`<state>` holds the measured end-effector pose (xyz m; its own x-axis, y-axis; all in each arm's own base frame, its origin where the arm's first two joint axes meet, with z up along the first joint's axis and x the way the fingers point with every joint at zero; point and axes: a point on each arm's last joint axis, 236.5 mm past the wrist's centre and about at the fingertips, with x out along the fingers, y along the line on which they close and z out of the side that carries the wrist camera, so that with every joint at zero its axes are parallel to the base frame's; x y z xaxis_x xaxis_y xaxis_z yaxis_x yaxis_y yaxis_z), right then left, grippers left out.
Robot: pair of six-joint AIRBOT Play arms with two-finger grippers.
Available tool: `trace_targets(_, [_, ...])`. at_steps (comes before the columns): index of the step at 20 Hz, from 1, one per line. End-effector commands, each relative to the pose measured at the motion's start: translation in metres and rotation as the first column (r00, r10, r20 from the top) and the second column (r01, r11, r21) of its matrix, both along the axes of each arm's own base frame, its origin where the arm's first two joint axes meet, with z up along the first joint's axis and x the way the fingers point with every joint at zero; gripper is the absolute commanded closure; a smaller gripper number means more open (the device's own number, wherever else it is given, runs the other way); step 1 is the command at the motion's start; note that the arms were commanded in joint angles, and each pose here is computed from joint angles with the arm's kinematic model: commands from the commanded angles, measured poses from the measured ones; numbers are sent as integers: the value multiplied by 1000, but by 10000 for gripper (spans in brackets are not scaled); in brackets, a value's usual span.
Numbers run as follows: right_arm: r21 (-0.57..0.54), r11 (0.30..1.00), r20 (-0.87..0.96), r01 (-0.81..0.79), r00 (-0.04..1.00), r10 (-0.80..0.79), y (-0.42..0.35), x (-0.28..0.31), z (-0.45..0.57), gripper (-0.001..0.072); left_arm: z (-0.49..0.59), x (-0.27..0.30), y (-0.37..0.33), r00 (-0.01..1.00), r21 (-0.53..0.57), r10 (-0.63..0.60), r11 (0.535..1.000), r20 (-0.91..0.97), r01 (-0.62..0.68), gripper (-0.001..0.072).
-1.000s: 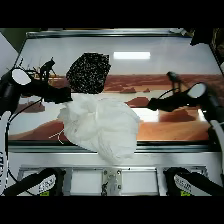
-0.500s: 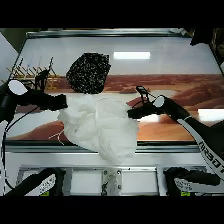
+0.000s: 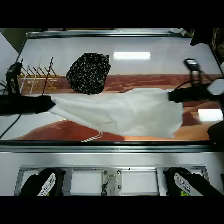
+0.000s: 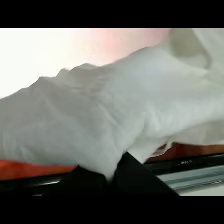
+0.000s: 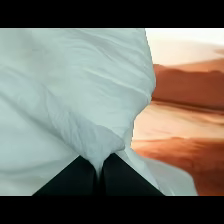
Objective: Fold the clothes and pants, and hang the long-sleeved shirts on hangers.
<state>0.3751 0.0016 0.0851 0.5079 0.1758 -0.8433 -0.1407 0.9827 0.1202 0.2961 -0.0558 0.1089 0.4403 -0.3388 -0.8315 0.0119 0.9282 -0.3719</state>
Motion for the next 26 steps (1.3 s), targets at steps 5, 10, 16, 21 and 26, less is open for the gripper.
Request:
trace_targets(5, [-50,976,27,214,977,-213,-81,-19,19,691,-84,-28,-68,992,-34,-118,993,-46,116,697])
trace_targets(10, [126,981,61,150,985,-159,-43,2,22,125,-117,-17,-99,968,-26,-202,979,-146,201,696])
trace_targets(16, [282,959,-120,-13,992,49,56,-44,-45,122,-123,4,-104,961,-19,-207,978,-185,207,697])
trace_targets(21, [223,933,-85,-282,948,307,132,-45,-93,120,-126,6,-105,958,-19,-209,978,-198,209,697])
trace_targets(26, [185,845,-88,-502,848,523,174,-26,-105,118,-126,6,-105,957,-19,-209,978,-199,210,697])
